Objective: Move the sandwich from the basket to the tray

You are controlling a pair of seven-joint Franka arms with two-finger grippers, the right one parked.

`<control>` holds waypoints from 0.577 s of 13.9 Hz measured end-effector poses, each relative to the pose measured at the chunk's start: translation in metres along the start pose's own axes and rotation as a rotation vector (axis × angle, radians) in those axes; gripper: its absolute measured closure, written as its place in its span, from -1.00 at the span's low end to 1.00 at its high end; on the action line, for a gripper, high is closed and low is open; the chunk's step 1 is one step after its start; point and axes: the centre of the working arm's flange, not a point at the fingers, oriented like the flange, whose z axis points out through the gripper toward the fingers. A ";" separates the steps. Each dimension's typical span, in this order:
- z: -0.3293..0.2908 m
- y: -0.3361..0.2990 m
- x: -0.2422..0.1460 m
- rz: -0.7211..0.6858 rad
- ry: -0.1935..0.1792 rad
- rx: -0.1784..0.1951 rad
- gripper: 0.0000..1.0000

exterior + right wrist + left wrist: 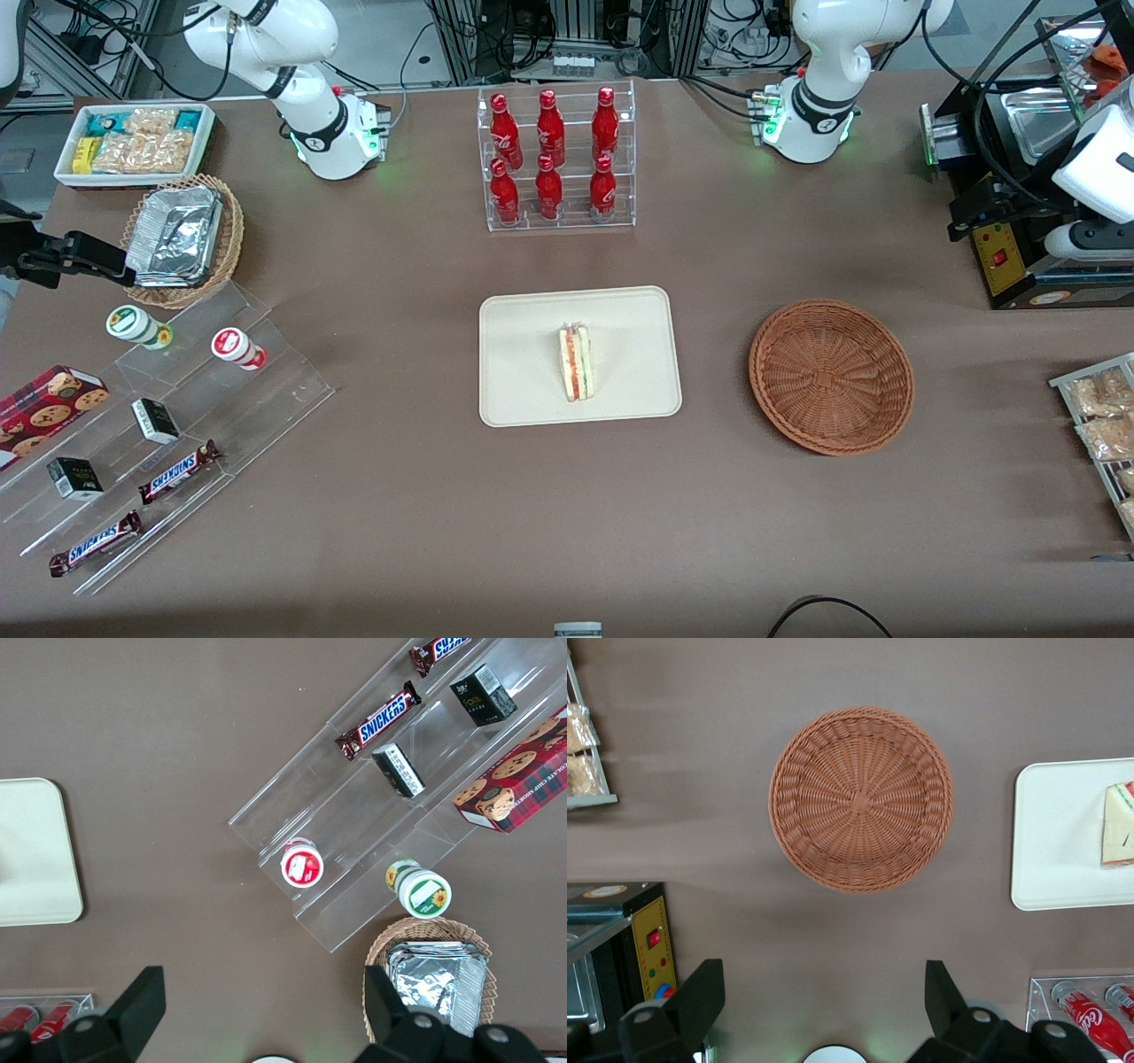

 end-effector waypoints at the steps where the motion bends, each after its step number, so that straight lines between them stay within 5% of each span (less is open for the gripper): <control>1: 0.000 0.001 0.003 0.002 0.002 -0.001 -1.00; 8: 0.008 0.009 0.012 0.000 -0.007 -0.002 -1.00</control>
